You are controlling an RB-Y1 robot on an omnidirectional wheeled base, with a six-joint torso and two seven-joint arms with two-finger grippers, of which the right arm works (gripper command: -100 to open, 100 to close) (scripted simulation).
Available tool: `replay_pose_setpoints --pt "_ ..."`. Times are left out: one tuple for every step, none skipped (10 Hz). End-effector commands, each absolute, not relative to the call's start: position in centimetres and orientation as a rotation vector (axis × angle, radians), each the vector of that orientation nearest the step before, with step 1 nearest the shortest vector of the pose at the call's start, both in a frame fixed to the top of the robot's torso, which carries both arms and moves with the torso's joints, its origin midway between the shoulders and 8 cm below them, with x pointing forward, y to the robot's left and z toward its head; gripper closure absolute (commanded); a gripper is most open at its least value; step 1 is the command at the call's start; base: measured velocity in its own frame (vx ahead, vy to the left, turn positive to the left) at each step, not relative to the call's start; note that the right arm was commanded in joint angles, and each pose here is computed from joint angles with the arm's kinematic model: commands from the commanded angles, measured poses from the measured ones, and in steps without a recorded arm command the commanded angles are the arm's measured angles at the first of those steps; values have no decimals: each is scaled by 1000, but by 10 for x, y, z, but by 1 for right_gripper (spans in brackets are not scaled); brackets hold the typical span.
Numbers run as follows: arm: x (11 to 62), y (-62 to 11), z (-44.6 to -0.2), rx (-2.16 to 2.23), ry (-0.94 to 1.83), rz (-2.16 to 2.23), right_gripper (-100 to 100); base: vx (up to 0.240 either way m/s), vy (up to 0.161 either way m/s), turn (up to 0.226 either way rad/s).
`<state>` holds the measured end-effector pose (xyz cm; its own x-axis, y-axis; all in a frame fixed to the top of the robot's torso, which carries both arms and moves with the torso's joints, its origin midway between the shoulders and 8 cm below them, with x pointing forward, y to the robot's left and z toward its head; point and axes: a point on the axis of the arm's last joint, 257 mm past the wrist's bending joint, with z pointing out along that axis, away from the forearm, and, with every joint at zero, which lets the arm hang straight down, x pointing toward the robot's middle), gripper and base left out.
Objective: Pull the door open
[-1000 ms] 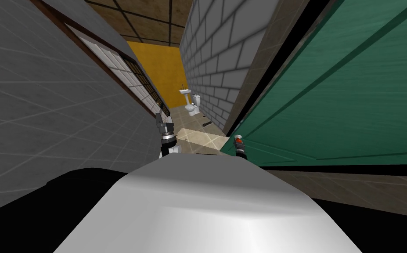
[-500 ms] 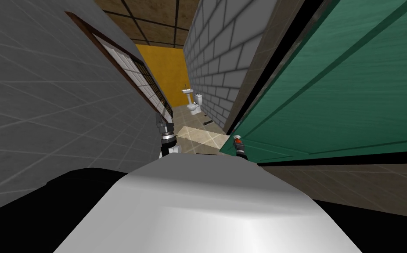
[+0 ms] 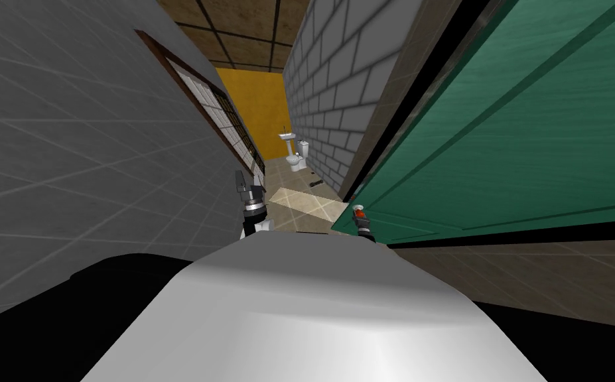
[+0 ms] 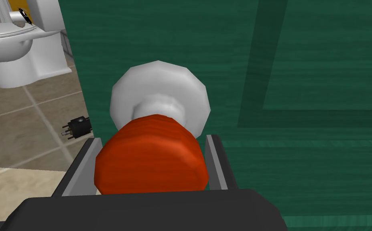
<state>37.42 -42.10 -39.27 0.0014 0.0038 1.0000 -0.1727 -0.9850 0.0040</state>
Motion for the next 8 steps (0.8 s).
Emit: replay_pose_setpoints --pt "367 -419 -393 2143 -158 2140 100 -189 -12 103" --pt "364 -418 -393 2150 -144 2149 100 -198 -60 99" --pt "361 -417 -392 2157 -130 2157 100 -222 -30 109" --pt "358 -416 -392 2164 -118 2164 100 -200 -8 73" --pt "355 -414 -392 2172 -105 2172 100 -212 -35 74" --pt "358 -415 -393 2168 -110 2163 100 -100 -18 23" --pt "356 -414 -395 2176 -109 2160 100 -143 18 39" --pt "356 -414 -395 2176 -109 2160 100 -192 3 27"
